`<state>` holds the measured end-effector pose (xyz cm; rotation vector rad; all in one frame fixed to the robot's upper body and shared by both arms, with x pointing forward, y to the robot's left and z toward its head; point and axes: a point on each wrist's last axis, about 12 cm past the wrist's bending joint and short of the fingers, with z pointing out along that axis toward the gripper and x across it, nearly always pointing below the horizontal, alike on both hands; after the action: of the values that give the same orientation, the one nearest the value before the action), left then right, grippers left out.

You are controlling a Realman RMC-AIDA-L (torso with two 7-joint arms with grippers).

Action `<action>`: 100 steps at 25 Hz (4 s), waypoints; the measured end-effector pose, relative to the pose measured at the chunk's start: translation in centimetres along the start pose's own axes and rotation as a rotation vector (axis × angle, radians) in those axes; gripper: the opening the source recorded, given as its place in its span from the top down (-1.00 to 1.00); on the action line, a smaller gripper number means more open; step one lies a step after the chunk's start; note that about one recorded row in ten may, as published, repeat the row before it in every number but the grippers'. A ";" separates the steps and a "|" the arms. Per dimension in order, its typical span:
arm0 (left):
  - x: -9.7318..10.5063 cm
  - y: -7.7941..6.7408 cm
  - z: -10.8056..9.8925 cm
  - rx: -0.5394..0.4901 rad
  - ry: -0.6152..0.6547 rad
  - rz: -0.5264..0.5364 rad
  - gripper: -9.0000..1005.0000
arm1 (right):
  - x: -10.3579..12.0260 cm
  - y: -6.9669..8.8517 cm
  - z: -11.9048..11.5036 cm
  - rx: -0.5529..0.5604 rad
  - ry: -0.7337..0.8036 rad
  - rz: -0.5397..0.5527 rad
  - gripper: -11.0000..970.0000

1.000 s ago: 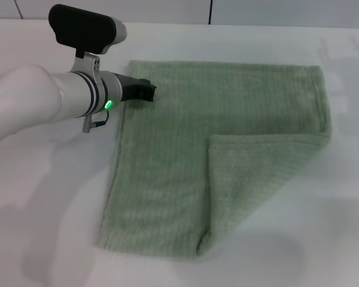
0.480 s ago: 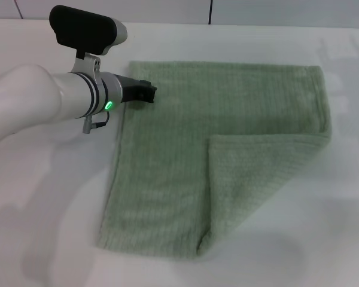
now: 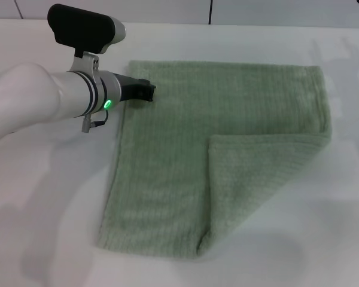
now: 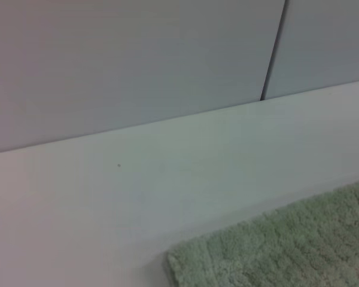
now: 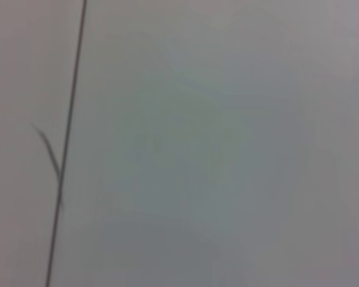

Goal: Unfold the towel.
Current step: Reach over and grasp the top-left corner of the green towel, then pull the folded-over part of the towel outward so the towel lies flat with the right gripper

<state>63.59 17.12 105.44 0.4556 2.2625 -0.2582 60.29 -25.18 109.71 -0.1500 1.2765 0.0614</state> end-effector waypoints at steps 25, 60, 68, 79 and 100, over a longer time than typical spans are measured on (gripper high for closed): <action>-0.2 0.2 0.0 -0.004 -0.005 0.004 0.98 | -4.3 4.0 4.8 -0.166 0.304 0.055 -0.45; -0.4 0.1 0.0 -0.003 -0.005 0.013 0.99 | -11.3 9.2 7.3 -0.620 0.894 -0.135 -0.45; -0.3 0.2 0.0 -0.003 -0.004 0.013 0.99 | -11.5 9.3 6.6 -0.675 0.975 -0.152 -0.45; 0.0 0.2 0.0 -0.003 0.007 0.014 0.99 | -11.7 9.9 5.9 -0.751 1.044 -0.185 -0.45; -0.3 0.1 0.0 0.001 0.005 0.022 0.99 | -10.3 11.1 5.4 -0.830 1.138 -0.233 -0.45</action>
<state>63.78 17.16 105.63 0.4818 2.2608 -0.2471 60.95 -13.08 120.24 -1.1748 2.2872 0.3404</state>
